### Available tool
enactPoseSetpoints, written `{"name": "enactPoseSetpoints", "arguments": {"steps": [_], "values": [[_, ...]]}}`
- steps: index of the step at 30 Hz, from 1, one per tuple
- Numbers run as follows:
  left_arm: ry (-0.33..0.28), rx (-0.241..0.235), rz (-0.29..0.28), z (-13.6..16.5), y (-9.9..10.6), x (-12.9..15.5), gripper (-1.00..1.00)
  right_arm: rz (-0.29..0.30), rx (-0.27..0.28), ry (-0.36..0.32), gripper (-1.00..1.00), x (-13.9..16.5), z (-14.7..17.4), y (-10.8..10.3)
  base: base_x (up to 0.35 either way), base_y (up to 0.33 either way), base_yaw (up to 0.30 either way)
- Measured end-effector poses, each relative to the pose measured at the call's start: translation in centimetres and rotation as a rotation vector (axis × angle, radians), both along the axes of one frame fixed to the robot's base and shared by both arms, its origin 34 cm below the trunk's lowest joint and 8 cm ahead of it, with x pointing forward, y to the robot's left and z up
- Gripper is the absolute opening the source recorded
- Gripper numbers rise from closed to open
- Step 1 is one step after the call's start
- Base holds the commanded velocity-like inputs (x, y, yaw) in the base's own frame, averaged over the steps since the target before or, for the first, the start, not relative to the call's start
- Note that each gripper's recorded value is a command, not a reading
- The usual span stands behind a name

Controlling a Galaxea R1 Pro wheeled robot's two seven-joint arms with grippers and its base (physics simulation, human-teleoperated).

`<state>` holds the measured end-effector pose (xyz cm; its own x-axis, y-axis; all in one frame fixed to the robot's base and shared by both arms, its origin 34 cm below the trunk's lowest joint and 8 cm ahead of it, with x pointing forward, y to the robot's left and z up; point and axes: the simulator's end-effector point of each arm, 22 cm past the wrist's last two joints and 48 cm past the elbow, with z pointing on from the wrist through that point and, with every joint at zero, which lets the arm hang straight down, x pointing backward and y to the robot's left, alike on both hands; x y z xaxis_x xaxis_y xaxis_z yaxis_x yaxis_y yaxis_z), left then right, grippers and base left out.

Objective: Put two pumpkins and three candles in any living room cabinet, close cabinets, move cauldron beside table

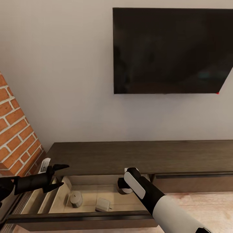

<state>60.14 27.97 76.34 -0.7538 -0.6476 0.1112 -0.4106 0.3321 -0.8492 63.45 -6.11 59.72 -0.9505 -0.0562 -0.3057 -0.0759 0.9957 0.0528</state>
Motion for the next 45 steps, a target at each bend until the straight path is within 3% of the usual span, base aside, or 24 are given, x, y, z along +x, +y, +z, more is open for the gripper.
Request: {"name": "enactPoseSetpoints", "arguments": {"steps": [7,29,45], "values": [[-0.037,-0.065,-0.024,0.7,-1.4,-0.3,1.0,0.0,0.0,0.0,-1.0,-0.2,-1.3,0.0,0.0,0.0,0.0],[-0.055,-0.057,-0.066,-3.1,-2.8,-1.7,1.0,0.001,-0.002,-0.003,-1.0,-0.8,-5.7,0.0,0.0,0.0,0.0],[-0.042,-0.058,-0.066,-3.6,-2.8,-2.3,1.0,0.0,-0.004,-0.003,-1.0,-0.8,-5.7,-0.1,0.055,0.0,0.0]]}}
